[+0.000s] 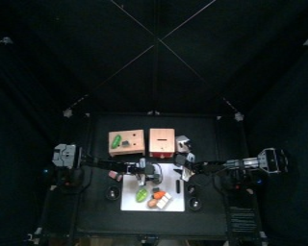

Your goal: Place sushi piece on bench and grab new piece of sushi

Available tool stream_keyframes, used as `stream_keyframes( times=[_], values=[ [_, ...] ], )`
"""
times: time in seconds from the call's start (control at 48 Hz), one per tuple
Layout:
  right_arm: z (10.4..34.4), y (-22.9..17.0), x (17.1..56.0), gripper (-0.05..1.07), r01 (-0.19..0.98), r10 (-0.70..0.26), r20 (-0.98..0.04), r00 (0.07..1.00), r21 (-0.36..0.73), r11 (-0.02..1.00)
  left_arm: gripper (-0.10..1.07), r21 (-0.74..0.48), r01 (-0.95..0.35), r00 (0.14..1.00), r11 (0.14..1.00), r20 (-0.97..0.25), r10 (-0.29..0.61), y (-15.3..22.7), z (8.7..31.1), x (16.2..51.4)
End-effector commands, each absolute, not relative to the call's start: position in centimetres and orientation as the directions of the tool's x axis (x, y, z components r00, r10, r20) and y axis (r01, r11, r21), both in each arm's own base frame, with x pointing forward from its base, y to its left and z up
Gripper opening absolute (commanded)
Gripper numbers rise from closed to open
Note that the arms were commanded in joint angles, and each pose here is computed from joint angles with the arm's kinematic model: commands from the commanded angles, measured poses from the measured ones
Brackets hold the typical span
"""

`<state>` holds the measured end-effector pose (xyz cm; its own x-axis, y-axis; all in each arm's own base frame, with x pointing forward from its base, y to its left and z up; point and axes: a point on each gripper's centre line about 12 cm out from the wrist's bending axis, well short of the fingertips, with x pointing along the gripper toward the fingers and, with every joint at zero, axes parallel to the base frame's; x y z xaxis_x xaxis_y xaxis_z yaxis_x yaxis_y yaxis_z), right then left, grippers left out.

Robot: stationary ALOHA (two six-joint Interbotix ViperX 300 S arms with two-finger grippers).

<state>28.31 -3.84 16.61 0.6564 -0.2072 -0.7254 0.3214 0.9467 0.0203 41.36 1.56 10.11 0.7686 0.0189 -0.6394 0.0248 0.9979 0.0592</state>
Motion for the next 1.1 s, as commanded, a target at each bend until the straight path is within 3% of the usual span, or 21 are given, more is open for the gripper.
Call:
stream_keyframes(
  times=[0.0, 0.229, 0.542, 1.083],
  values=[
    [17.6, -3.9, 28.7, 0.80, 0.320, -0.209, -0.702, 0.681, 0.029, 0.947, 0.86, 0.065, 0.026, 0.792, 0.998, -0.611, 0.019, 1.6, 11.2, 42.1],
    [17.5, -3.9, 28.7, 0.80, 0.321, -0.208, -0.703, 0.680, 0.030, 0.947, 0.84, 0.064, 0.028, 0.788, 0.998, -0.616, 0.018, 1.5, 10.9, 42.2],
    [17.5, -3.9, 28.7, 0.80, 0.320, -0.207, -0.703, 0.680, 0.030, 0.947, 0.58, 0.064, 0.028, 0.784, 0.998, -0.620, 0.018, 1.5, 11.1, 42.1],
    [17.5, -3.9, 28.7, 0.80, 0.320, -0.207, -0.703, 0.680, 0.030, 0.947, 0.57, 0.077, 0.043, 0.798, 0.996, -0.602, 0.012, 1.2, 12.3, 42.1]
  ],
)
